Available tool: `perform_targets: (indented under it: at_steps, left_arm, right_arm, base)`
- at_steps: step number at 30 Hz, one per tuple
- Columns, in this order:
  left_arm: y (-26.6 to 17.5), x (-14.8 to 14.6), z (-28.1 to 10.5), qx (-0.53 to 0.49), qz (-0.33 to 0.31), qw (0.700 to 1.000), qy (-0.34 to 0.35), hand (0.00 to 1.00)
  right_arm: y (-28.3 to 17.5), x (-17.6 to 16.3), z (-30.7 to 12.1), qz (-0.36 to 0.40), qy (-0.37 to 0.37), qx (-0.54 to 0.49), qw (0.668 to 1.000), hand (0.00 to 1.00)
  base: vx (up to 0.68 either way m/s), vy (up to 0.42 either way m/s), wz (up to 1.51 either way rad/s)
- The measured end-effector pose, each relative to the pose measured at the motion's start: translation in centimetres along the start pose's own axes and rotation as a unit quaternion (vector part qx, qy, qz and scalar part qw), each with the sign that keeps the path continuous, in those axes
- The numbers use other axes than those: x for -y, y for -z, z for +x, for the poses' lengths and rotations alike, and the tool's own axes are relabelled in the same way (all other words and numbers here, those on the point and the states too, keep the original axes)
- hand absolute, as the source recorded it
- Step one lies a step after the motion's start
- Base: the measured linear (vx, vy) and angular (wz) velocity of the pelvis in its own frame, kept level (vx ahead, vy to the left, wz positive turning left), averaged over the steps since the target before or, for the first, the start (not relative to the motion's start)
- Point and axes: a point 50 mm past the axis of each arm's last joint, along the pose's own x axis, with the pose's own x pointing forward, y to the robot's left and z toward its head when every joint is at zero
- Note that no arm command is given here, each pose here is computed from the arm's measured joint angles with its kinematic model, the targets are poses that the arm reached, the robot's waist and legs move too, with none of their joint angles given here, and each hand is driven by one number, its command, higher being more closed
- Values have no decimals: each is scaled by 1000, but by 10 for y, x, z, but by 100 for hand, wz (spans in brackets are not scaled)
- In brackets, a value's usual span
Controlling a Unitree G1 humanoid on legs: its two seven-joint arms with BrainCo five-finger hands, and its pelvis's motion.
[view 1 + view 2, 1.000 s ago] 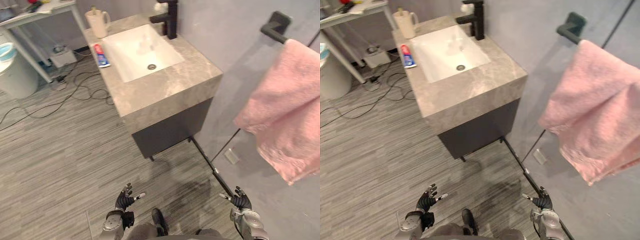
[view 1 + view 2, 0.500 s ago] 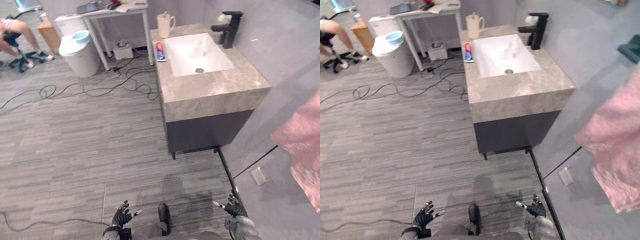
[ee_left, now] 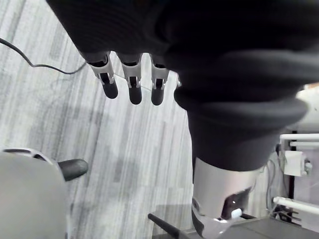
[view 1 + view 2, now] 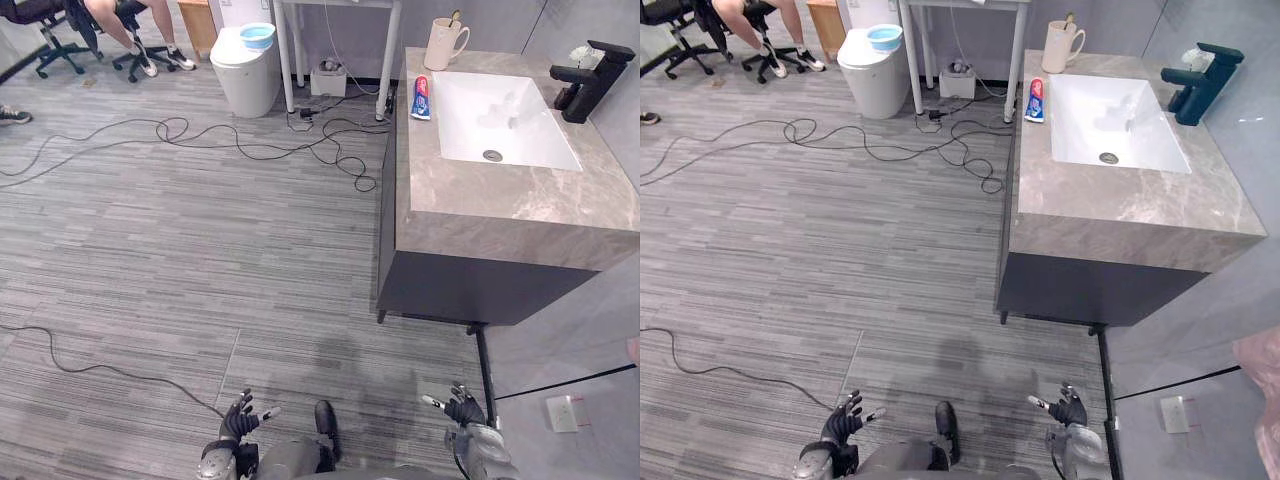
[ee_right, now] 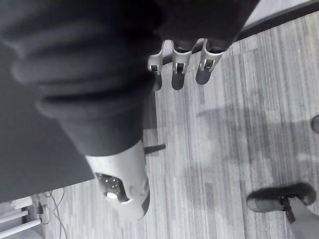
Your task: Organize washtable
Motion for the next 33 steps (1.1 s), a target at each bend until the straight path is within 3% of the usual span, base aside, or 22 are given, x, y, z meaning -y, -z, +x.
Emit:
perform_targets:
  at_steps: [22,33]
  left_arm:
    - [-16,-16,6,23,5,1000,-21,0]
    - [-5,-25,0,8,10,999,-34,0]
  right_arm:
    - [-19,-39,3,-43,-72,32,996,0]
    - [-3,-34,-3,-70,-78,14,994,0]
  base:
    - [22,55,10]
    - [52,90,-6]
